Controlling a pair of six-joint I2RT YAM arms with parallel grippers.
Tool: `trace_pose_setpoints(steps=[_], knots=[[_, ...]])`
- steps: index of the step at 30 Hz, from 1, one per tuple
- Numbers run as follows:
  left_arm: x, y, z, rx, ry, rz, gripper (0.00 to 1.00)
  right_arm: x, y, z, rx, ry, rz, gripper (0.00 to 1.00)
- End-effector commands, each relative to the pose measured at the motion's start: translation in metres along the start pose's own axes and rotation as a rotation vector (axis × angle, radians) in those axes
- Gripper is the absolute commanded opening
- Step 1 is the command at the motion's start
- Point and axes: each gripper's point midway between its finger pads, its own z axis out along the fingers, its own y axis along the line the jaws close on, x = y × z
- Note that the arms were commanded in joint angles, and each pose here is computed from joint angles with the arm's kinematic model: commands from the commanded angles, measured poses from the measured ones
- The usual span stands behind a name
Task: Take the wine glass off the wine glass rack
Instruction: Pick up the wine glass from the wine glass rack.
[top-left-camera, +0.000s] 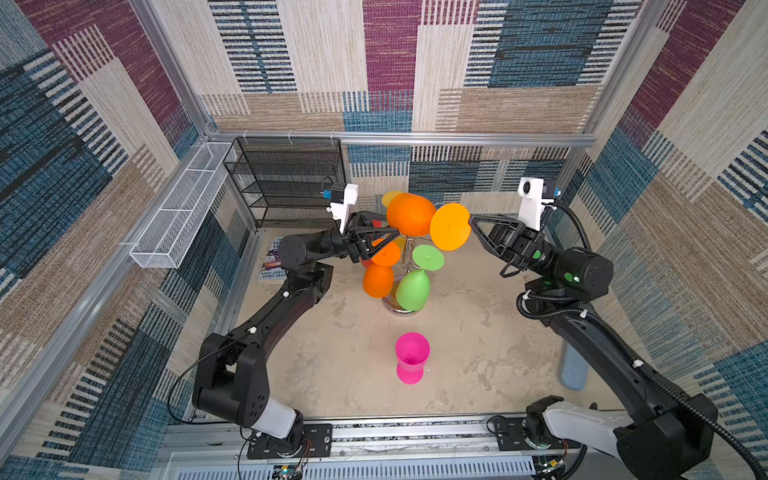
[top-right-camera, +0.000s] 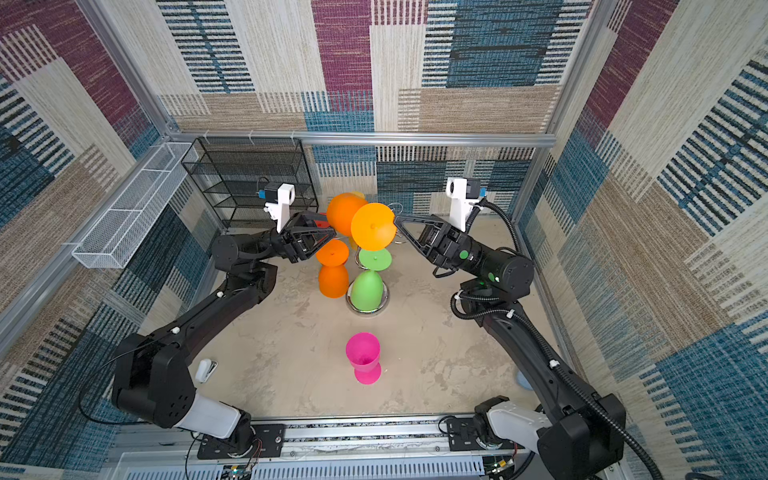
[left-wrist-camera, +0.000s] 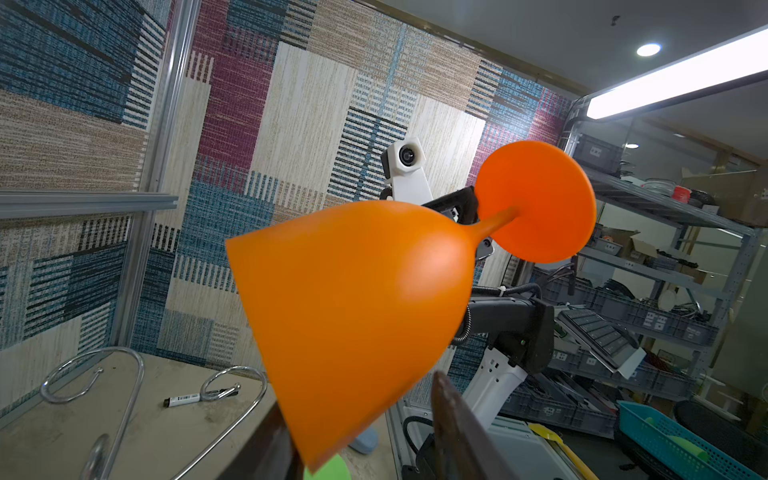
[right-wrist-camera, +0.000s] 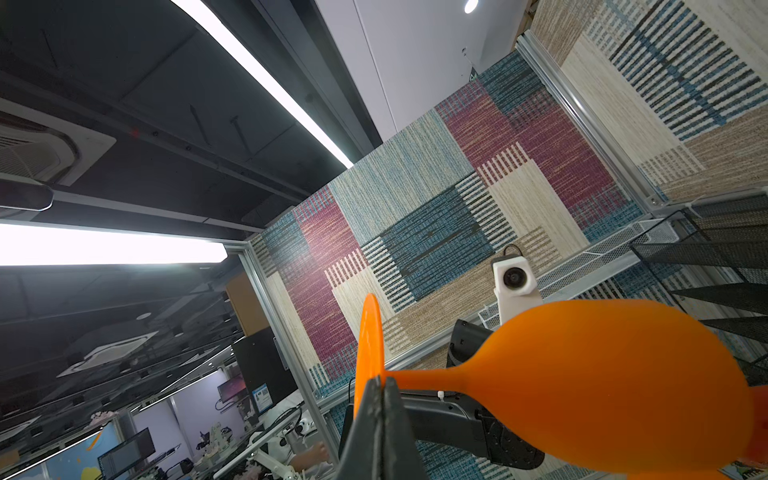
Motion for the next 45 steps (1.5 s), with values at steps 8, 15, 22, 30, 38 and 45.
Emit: trace_pose_setpoints(steps=[8, 15, 22, 30, 38, 45], knots=[[-0.005, -0.018, -0.001, 0.042, 0.003, 0.040, 0.32, -0.001, -0.002, -0.001, 0.001, -0.019, -0.016, 0.00], [-0.009, -0.027, -0.002, 0.056, -0.008, 0.050, 0.23, 0.002, -0.013, -0.004, 0.035, -0.022, 0.004, 0.00], [-0.011, -0.037, -0.004, 0.067, -0.008, 0.065, 0.17, 0.004, -0.022, -0.008, 0.066, -0.029, 0.022, 0.00], [-0.014, -0.048, -0.005, 0.076, -0.008, 0.087, 0.08, 0.006, -0.036, -0.016, 0.114, -0.040, 0.055, 0.05], [-0.018, -0.057, -0.006, 0.085, -0.009, 0.104, 0.00, 0.005, -0.061, -0.031, 0.192, -0.069, 0.098, 0.13], [-0.022, -0.068, -0.005, 0.099, -0.004, 0.110, 0.00, -0.011, -0.095, -0.068, 0.304, -0.134, 0.121, 0.27]])
